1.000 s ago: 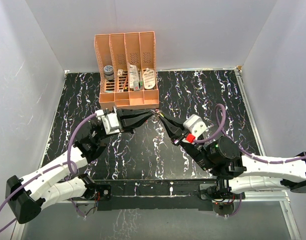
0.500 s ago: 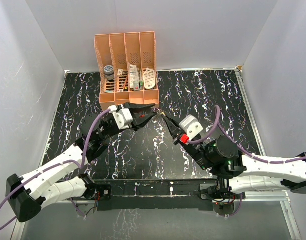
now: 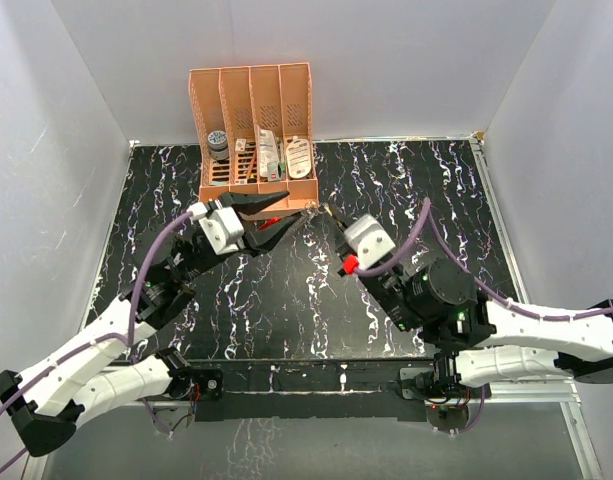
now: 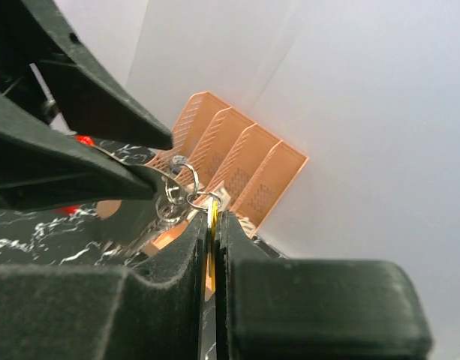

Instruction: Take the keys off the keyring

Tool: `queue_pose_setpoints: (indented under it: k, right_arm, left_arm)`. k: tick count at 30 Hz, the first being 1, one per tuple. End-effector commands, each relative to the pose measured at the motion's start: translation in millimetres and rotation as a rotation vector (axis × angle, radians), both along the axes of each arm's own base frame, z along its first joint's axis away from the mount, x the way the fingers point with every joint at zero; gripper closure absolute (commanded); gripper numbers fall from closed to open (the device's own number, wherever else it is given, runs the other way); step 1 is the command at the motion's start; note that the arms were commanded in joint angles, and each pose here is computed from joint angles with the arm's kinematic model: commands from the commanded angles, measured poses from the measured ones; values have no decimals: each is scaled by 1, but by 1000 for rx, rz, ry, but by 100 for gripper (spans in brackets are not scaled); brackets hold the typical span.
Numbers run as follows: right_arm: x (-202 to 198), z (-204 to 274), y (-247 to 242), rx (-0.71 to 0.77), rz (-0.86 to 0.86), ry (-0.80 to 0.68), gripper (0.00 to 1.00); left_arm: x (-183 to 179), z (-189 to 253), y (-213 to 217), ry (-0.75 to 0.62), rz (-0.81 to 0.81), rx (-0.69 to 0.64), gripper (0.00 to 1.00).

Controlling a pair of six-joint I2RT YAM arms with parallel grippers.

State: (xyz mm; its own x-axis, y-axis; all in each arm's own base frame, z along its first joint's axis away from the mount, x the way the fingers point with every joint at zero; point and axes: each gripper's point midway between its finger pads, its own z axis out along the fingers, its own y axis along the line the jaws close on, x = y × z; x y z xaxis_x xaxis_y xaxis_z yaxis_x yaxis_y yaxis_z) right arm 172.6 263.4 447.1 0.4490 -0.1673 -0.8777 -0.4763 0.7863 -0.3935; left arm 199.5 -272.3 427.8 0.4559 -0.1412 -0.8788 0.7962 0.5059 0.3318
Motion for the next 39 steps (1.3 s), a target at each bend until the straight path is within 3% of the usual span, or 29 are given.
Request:
queue_pose_setpoints:
  k: [1,6,12,26,39]
  right_arm:
    - [15,36,-19,-54,-163,17,100]
    - [29,43,-24,-176,-351,-16,100]
    - [27,58,-26,-155,-340,-37,100]
    - [24,51,-20,-175,-286,-31,100]
    - [23,50,-20,-155,-266,-29,100]
  left_arm:
    - [-9,45,14,39,1,-42,59]
    - [0,29,9,107,22,29,62]
    - [2,23,11,122,36,-20,62]
    - [22,70,36,-154,199,-304,66]
    - [-9,74,-1,-173,-60,-237,66]
